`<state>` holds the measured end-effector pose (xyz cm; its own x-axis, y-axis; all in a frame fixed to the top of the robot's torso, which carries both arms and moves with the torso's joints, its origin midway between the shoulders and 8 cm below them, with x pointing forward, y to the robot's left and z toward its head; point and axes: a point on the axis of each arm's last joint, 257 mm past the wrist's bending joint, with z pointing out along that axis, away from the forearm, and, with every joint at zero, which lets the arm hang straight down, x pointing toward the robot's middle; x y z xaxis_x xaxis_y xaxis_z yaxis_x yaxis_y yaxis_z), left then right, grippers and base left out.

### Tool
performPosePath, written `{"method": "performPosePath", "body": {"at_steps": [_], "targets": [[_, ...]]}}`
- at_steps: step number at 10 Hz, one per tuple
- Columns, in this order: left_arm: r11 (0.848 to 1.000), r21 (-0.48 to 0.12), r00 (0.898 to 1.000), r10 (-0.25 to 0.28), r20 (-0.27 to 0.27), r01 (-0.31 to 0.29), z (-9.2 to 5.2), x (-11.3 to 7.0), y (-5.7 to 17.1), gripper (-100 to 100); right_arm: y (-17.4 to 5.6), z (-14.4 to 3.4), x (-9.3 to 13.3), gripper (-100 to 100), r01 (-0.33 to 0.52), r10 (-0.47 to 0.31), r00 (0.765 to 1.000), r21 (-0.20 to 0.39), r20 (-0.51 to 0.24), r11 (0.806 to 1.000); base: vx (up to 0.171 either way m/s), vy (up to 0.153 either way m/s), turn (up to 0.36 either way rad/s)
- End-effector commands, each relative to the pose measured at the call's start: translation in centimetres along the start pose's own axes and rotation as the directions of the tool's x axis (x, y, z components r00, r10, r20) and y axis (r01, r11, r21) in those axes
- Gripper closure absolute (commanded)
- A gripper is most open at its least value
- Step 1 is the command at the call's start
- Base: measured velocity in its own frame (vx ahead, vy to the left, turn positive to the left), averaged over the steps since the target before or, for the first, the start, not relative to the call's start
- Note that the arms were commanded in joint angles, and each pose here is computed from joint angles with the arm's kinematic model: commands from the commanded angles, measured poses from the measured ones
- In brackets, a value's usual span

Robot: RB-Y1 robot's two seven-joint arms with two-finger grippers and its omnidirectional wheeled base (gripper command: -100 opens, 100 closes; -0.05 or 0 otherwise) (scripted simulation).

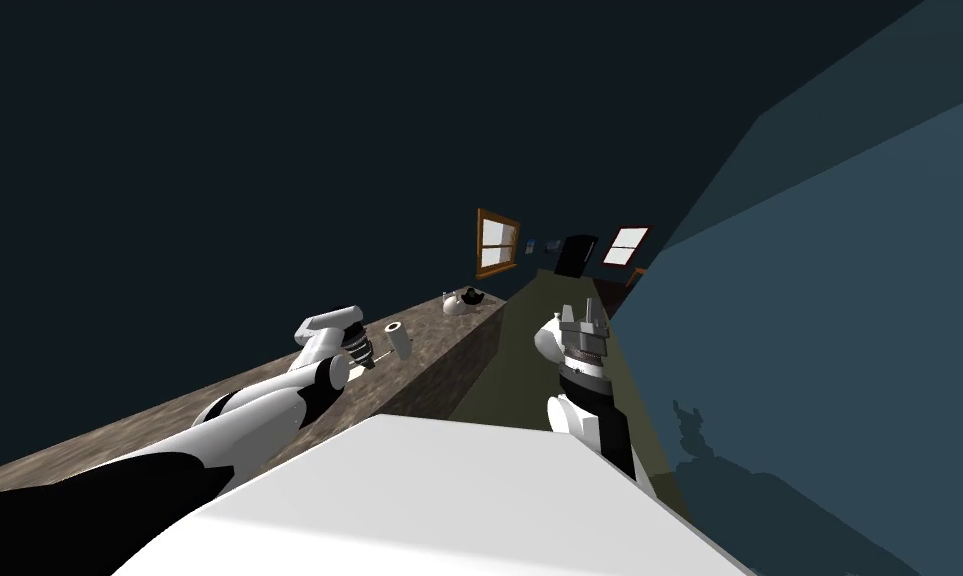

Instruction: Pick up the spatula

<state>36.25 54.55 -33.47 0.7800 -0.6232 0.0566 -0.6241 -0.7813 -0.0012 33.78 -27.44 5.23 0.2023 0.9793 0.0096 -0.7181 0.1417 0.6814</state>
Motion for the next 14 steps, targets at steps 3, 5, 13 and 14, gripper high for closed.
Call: {"method": "performPosePath", "body": {"at_steps": [3, 5, 13, 14], "targets": [[1.0, -0.003, 1.0, 0.003, 0.0, -0.003, 1.3, 0.2, 0.4, -100, 0.0, 0.0, 0.0, 0, 0.0, 0.0, 1.0, 0.0, 0.0, 1.0, 0.014, 0.005, 0.011], [1.0, -0.003, 1.0, 0.008, -0.001, -0.008, 2.5, 0.4, 0.7, -100, 0.0, 0.0, 0.0, 0, 0.0, 0.0, 1.0, 0.0, 0.0, 1.0, 0.017, 0.012, 0.02], [1.0, -0.003, 1.0, 0.003, 0.0, -0.003, 1.3, 0.2, 0.4, 100, 0.0, 0.0, 0.0, 0, 0.0, 0.0, 1.0, 0.0, 0.0, 1.0, 0.0, 0.0, -0.003], [1.0, -0.003, 1.0, 0.001, 0.0, -0.001, 0.5, 0.1, 0.2, 100, 0.0, 0.0, 0.0, 0, 0.0, 0.0, 1.0, 0.0, 0.0, 1.0, -0.016, -0.011, -0.034]]}}
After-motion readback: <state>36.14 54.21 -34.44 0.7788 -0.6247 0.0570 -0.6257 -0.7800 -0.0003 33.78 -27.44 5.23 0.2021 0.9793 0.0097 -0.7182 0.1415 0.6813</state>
